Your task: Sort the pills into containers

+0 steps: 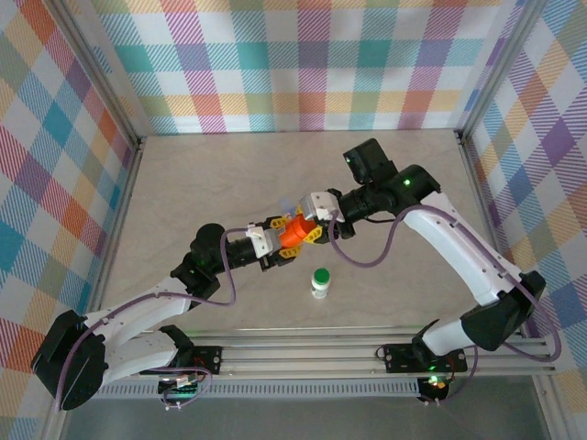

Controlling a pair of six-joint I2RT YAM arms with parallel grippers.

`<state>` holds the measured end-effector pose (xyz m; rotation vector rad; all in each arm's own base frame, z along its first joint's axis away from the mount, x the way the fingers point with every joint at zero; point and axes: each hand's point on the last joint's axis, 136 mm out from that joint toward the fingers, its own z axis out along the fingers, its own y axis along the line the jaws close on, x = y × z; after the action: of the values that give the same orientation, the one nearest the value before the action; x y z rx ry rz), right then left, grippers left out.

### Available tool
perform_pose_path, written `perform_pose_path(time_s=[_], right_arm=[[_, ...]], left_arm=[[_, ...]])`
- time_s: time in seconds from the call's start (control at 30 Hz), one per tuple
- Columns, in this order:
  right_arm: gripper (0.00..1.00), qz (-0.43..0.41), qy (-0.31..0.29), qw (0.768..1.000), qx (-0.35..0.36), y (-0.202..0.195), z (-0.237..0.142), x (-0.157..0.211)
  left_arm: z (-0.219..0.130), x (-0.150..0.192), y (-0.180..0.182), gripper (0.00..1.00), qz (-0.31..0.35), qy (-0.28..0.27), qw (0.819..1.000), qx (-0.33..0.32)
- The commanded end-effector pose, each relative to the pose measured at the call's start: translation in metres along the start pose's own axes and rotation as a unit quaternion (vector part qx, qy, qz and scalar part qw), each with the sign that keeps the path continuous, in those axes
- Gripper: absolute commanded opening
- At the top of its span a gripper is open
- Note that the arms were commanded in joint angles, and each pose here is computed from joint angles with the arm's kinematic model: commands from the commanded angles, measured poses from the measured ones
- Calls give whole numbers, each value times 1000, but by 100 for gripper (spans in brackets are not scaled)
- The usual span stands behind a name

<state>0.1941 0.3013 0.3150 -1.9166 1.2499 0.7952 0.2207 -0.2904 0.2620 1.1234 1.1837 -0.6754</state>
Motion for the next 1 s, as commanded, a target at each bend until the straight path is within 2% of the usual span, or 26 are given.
perform_pose_path(time_s=[0.0, 0.27, 0.3, 0.4, 0.5, 0.7, 0.97], right_arm=[[0, 193, 0, 979, -63, 12, 10, 1], [1, 260, 6, 963, -65, 8, 16, 6], [23, 267, 9, 962, -57, 6, 15, 6], [52, 263, 13, 964, -42, 7, 13, 9], [63, 244, 15, 969, -29, 8, 11, 11], [73, 237, 6, 971, -30, 3, 14, 5], [75, 230, -9, 973, -30, -9, 28, -11]], left_arm=[[-1, -27, 13, 0, 61, -35, 997, -32], [-3, -25, 18, 0, 66, -29, 996, -54], [-3, -26, 18, 0, 67, -31, 996, -54], [-4, -27, 17, 0, 68, -33, 996, -53], [-4, -27, 16, 0, 69, -35, 996, -50], [0, -26, 14, 0, 64, -34, 997, -41], [2, -24, 13, 0, 62, -30, 997, -37]])
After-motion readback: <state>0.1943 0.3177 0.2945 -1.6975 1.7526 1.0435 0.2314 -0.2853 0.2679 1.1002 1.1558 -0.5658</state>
